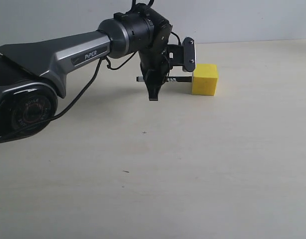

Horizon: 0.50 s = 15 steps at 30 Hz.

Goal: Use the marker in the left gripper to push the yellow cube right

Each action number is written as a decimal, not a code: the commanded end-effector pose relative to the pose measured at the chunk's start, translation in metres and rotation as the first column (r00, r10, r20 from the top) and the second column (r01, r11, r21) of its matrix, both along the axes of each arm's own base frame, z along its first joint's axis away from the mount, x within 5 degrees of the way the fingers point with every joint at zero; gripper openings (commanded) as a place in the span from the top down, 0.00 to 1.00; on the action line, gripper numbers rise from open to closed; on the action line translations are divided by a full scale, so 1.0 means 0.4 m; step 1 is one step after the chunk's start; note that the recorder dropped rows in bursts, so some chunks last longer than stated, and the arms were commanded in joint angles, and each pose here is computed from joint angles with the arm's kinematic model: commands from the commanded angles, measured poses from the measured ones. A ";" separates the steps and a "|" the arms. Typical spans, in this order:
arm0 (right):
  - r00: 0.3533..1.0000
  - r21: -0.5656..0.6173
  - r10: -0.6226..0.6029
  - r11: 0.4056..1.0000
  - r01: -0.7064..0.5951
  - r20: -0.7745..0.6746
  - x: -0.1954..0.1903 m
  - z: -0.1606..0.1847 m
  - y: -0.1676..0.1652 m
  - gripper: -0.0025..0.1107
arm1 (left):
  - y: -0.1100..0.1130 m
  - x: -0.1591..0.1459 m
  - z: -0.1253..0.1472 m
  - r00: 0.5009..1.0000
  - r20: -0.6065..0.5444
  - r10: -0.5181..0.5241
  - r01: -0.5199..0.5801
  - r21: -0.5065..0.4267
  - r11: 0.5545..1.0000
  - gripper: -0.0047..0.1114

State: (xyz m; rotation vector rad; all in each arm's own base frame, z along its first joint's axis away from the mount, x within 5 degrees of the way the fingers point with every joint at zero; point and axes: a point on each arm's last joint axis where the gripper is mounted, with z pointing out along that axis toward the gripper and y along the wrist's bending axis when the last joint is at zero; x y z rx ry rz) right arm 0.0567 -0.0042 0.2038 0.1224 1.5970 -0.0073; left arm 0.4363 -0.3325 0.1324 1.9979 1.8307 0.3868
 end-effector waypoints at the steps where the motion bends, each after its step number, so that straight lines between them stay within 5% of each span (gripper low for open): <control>1: 1.000 -0.004 -0.006 1.000 0.006 0.008 -0.001 -0.002 -0.001 0.98 | -0.011 -0.006 0.014 1.000 0.003 0.015 -0.015 -0.023 1.000 0.96; 15: 1.000 -0.004 -0.006 1.000 0.006 0.008 -0.001 -0.002 -0.001 0.98 | -0.021 -0.025 0.011 0.999 -0.022 0.042 -0.042 -0.005 0.999 0.96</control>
